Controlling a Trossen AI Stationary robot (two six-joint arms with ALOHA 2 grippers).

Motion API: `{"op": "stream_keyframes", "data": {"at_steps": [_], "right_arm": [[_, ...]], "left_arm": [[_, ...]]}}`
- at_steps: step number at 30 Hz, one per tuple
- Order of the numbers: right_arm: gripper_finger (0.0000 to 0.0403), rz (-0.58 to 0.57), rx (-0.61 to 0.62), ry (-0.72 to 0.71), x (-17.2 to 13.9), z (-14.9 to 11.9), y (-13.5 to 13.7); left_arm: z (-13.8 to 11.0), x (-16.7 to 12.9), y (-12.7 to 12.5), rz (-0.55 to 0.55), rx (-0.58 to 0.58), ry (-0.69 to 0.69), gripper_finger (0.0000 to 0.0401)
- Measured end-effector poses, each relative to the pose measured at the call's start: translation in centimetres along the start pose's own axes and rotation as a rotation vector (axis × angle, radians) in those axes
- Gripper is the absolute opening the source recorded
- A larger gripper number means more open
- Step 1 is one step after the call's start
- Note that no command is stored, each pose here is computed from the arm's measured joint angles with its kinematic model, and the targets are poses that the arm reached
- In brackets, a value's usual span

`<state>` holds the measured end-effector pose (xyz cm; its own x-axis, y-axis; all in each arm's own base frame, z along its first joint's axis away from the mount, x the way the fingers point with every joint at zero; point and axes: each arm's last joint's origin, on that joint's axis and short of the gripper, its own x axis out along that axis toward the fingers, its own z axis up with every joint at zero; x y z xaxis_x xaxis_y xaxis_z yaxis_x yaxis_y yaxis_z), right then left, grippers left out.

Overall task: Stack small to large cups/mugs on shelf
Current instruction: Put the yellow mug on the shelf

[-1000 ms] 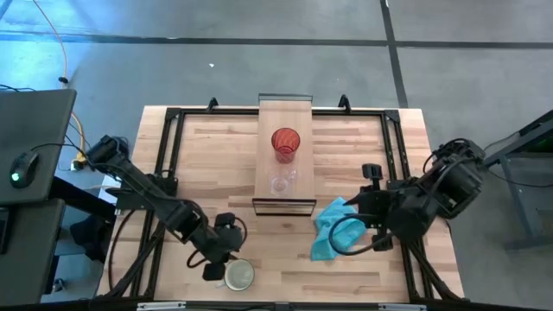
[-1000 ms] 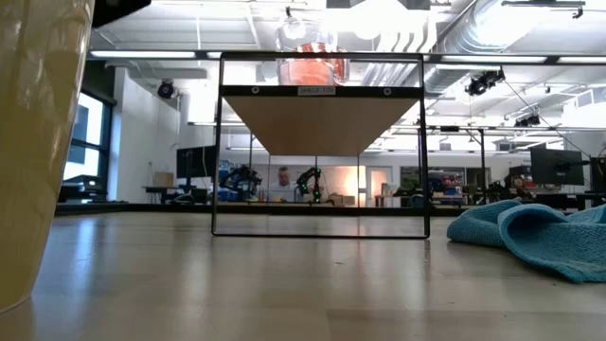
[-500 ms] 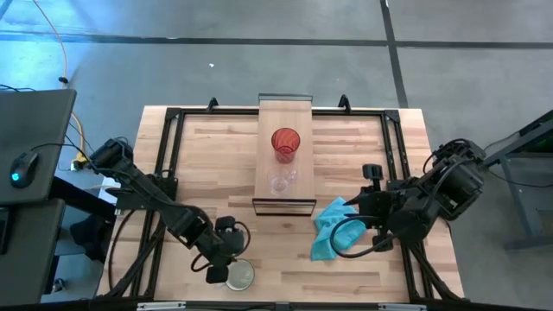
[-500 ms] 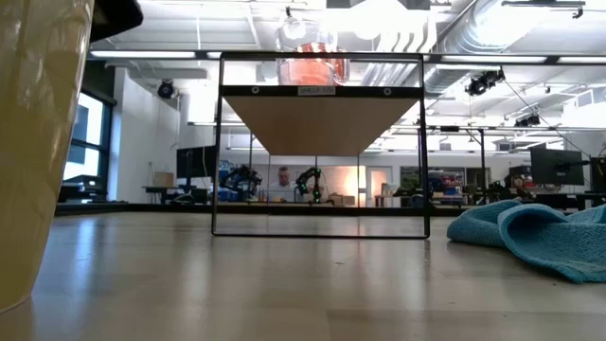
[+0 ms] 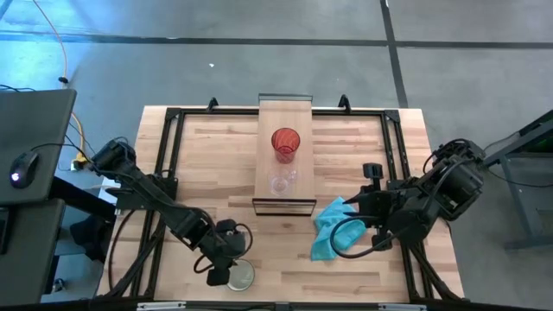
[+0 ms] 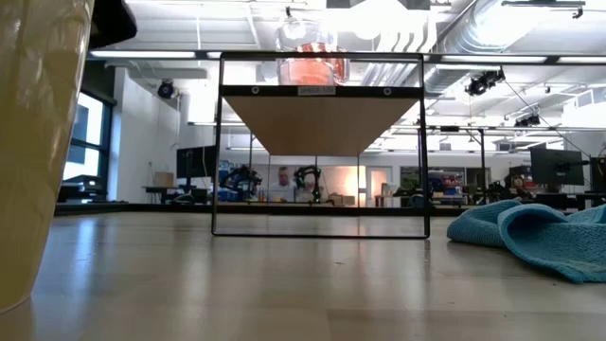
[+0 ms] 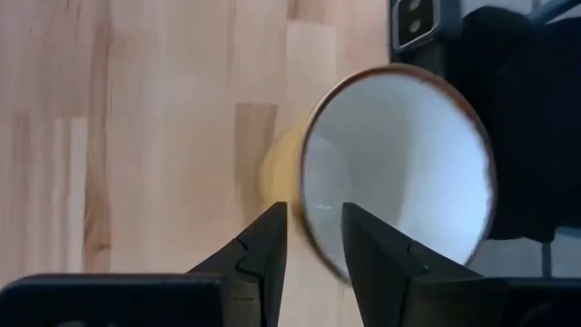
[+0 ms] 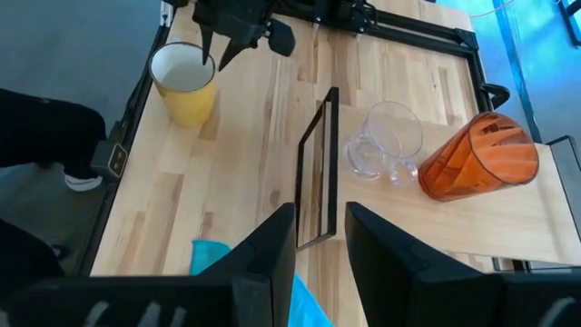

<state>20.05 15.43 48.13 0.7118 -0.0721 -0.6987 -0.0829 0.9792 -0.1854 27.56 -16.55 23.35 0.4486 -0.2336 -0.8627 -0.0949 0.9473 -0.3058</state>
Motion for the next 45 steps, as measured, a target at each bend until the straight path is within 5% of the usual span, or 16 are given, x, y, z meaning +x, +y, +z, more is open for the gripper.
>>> {"op": "stream_keyframes", "data": {"at_steps": [33, 41, 45], "right_arm": [[0.0092, -0.003, 0.0, -0.001, 0.0, 0.0, 0.0], [0.0092, -0.005, 0.0, -0.002, 0.0, 0.0, 0.0], [0.0092, -0.006, 0.0, -0.002, 0.0, 0.0, 0.0]], "left_arm": [[-0.3, 1.5, 0.3, 0.074, -0.005, 0.036, 0.0096], [-0.4, 1.5, 0.5, 0.099, 0.032, 0.03, 0.0018], [-0.3, 1.3, 0.5, 0.114, 0.053, 0.029, 0.002]]}}
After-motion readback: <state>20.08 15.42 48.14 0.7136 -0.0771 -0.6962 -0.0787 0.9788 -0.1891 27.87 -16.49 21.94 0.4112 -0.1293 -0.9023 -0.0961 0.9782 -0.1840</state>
